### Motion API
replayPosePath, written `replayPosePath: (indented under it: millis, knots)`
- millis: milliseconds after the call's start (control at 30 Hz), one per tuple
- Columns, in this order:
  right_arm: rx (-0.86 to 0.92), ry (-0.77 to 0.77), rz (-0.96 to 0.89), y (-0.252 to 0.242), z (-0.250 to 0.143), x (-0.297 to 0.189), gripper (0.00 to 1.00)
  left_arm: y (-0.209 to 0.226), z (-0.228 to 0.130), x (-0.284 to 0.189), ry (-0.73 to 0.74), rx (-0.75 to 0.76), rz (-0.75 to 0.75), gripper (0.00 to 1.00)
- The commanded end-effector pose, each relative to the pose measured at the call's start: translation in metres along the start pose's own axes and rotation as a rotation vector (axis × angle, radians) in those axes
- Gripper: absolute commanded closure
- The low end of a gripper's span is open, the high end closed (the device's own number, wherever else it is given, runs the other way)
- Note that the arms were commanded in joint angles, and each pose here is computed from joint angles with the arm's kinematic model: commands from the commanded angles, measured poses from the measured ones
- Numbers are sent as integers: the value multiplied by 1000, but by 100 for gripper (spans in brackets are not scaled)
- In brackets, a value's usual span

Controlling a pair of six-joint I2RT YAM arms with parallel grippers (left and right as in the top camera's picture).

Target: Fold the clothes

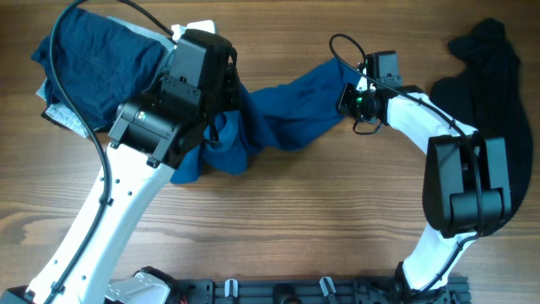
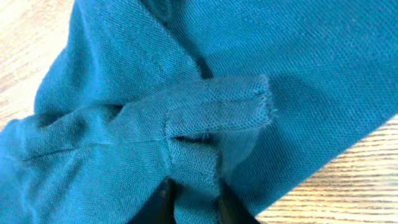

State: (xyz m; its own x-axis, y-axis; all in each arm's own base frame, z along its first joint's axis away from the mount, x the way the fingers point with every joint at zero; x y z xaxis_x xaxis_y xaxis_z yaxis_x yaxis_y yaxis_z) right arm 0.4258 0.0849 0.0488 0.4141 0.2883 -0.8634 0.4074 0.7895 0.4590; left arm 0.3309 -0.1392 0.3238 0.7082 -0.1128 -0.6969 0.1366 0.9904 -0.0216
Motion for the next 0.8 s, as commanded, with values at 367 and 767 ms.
replayPosePath:
  millis: [367,767]
  knots:
    - [35,-180,27,-4,6,-233,96,5,-17,-3,91,22,19,73]
    - [-8,-103,-81,-39,-10,-244,96,20,-8,161,146,235,-234,9]
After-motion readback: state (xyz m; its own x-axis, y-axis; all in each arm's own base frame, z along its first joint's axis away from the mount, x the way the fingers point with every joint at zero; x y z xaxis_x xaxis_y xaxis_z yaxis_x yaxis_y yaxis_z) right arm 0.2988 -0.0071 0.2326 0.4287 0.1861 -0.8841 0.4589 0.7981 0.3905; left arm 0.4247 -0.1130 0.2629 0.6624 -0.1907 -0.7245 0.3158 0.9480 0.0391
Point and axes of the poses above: each gripper's point midway between its finger pads, its own x axis out along the fingers, its own y axis along the line the jaws close on, z = x × y, the point moved 4 cm from there along -x, back along the fingers, and after that the axes turned 14 degrees about x, right-handed, at the moved point
